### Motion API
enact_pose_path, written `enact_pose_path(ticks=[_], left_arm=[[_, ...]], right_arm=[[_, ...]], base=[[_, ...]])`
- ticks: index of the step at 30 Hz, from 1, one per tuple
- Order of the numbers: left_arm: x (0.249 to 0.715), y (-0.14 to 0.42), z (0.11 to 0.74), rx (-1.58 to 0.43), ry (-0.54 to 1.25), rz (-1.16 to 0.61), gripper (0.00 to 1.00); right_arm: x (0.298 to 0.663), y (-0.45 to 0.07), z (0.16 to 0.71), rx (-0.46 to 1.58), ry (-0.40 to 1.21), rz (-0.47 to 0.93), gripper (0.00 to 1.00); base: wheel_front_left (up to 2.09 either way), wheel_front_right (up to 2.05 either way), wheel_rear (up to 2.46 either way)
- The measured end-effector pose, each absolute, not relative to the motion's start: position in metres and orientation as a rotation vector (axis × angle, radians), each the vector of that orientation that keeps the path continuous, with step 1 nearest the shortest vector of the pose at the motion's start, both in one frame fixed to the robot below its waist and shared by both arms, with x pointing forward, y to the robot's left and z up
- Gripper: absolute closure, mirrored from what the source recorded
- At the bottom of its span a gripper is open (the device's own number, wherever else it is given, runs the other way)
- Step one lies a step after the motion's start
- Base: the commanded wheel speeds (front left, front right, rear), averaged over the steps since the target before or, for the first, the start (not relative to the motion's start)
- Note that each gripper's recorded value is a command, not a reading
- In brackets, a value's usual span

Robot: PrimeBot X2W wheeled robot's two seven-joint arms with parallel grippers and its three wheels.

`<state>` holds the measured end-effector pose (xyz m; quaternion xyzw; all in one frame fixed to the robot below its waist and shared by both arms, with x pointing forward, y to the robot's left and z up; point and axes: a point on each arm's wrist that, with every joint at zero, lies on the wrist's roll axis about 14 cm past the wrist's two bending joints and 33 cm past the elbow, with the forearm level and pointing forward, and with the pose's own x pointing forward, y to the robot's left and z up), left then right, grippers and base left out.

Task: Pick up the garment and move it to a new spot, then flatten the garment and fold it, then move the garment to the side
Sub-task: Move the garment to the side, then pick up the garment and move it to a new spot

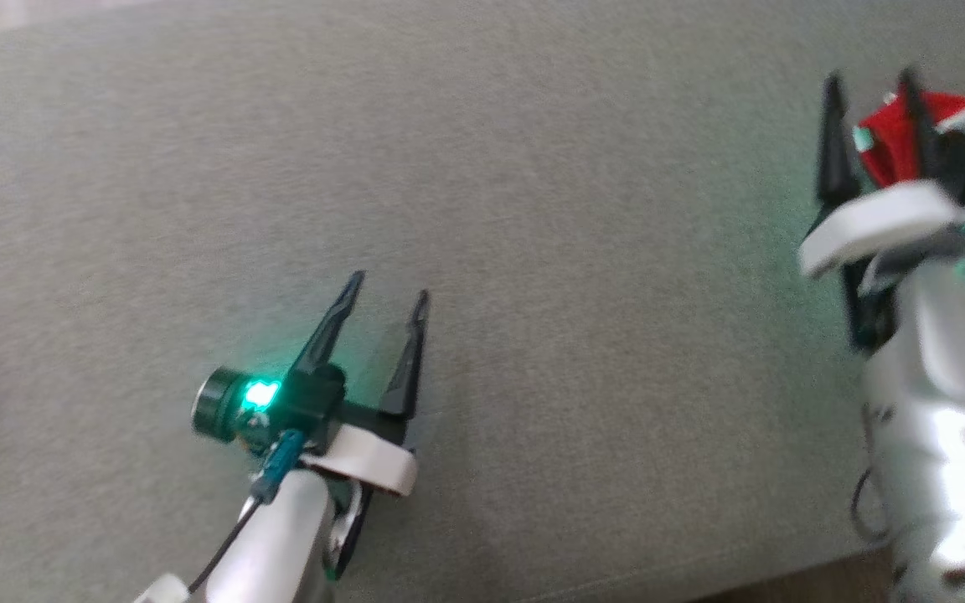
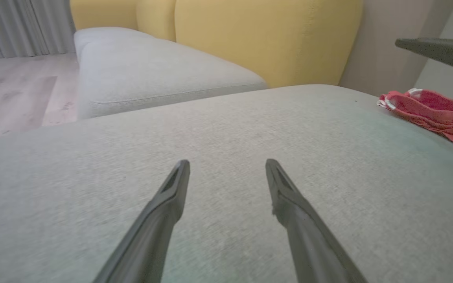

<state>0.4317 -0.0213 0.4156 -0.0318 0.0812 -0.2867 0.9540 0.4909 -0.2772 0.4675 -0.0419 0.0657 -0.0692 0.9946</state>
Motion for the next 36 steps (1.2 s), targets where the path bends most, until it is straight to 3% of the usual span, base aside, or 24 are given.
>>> enact_pose_path(ticks=[15,28,36], left_arm=[[0.407,0.093,0.432,-0.026,0.158,-0.211,0.00],[0.359,0.143,0.438,-0.007,0.148,-0.055,0.00],[0.353,0.148,0.439,-0.011,0.145,-0.043,0.00]], right_arm=[[0.432,-0.169,0.424,0.076,0.211,0.095,0.00],[0.394,-0.142,0.433,0.110,0.195,0.160,0.00],[0.393,-0.134,0.435,0.113,0.190,0.183,0.00]], base=[[0.00,0.00,0.00],[0.00,0.00,0.00],[0.00,0.00,0.00]])
